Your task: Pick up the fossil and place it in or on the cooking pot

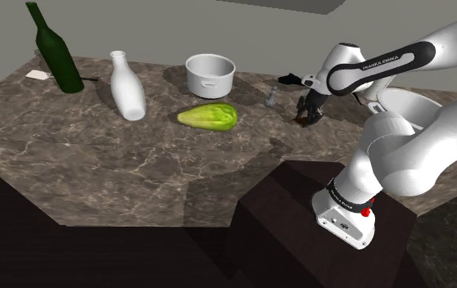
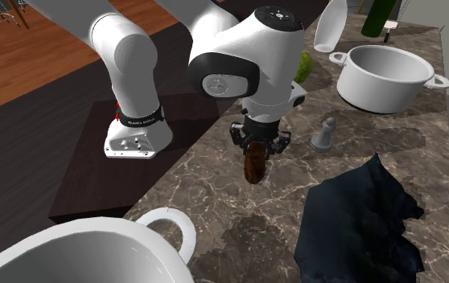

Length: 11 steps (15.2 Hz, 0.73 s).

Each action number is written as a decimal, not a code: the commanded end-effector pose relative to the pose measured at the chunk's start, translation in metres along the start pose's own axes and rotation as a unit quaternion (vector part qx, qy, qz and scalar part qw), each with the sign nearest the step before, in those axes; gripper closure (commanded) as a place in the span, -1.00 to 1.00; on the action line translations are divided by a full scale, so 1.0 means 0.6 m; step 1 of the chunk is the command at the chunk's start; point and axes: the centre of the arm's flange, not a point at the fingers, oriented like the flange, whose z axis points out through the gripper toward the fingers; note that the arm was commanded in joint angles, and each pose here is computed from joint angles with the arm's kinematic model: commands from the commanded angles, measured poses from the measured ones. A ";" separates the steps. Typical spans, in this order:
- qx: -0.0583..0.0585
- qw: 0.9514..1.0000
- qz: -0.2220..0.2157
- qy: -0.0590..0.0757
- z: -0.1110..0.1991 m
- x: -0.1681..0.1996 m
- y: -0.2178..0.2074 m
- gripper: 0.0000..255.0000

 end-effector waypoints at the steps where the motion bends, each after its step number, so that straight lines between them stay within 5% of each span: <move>1: 0.004 1.000 0.000 0.000 0.003 0.000 -0.004 1.00; 11: 0.004 1.000 0.000 0.000 -0.065 0.009 -0.002 1.00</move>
